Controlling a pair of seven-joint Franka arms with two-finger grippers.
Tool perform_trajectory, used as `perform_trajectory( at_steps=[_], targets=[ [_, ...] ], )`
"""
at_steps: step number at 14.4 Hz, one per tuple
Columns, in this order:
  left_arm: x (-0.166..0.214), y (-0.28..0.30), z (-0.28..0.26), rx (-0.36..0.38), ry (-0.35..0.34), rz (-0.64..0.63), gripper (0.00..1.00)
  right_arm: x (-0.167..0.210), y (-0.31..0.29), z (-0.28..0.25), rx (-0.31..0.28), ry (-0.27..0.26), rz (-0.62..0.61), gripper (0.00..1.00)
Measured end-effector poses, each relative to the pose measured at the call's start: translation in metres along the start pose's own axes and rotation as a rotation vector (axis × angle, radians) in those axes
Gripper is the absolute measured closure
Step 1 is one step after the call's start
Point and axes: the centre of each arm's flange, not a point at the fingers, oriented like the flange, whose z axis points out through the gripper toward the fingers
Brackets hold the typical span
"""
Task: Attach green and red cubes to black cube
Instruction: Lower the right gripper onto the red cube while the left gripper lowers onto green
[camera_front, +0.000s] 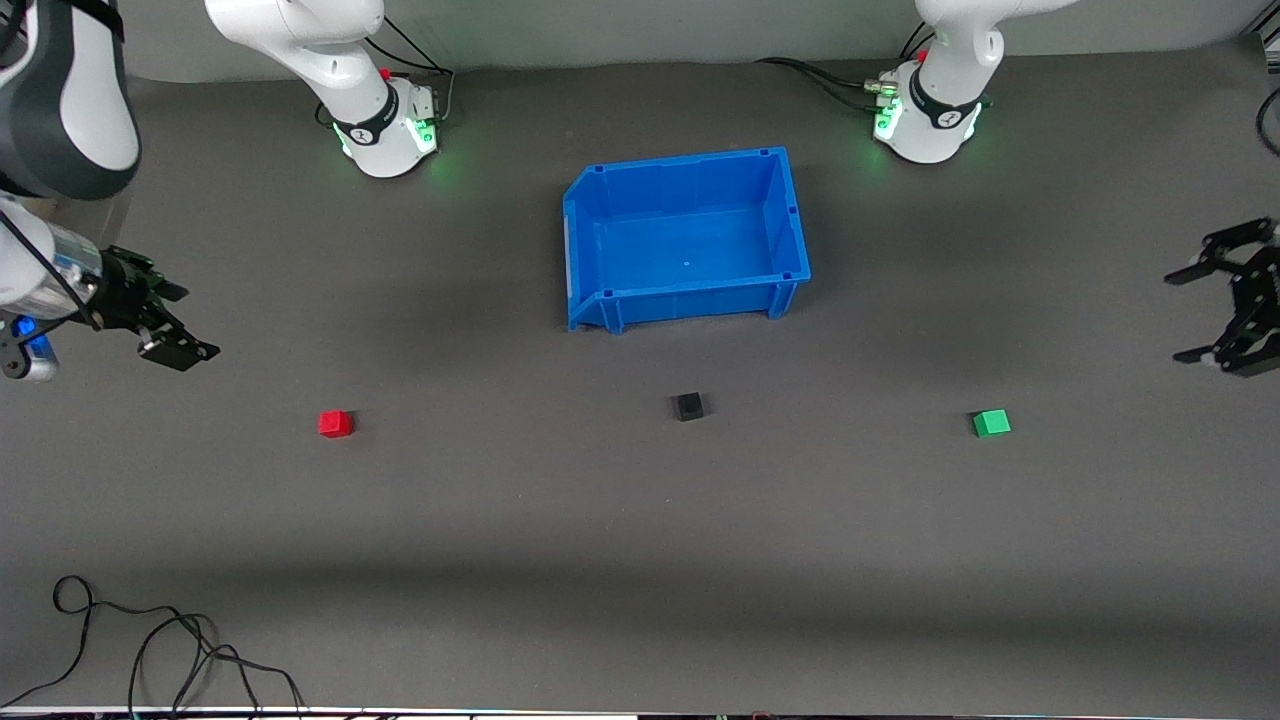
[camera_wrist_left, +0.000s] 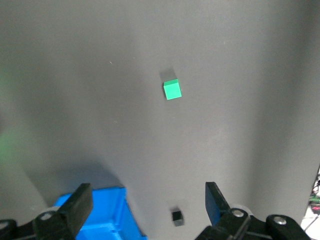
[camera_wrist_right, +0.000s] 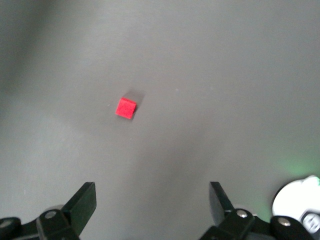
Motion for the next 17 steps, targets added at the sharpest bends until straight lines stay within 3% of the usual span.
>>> perform_trajectory(
  at_steps=[5,11,14,17],
  targets=[
    [0.051,-0.004,0.076,-0.028,-0.087,-0.103,0.00,0.036,-0.034,0.090,0.000,0.013,0.116,0.00],
    [0.096,0.009,0.166,-0.072,-0.144,-0.215,0.00,0.064,-0.043,0.152,-0.038,0.005,0.192,0.00],
    [0.107,0.011,0.212,-0.088,-0.165,-0.199,0.00,0.069,-0.057,0.202,-0.057,0.008,0.248,0.00],
    [0.121,0.007,0.254,-0.093,-0.191,-0.192,0.00,0.068,-0.068,0.222,-0.036,0.025,0.324,0.02]
  ],
)
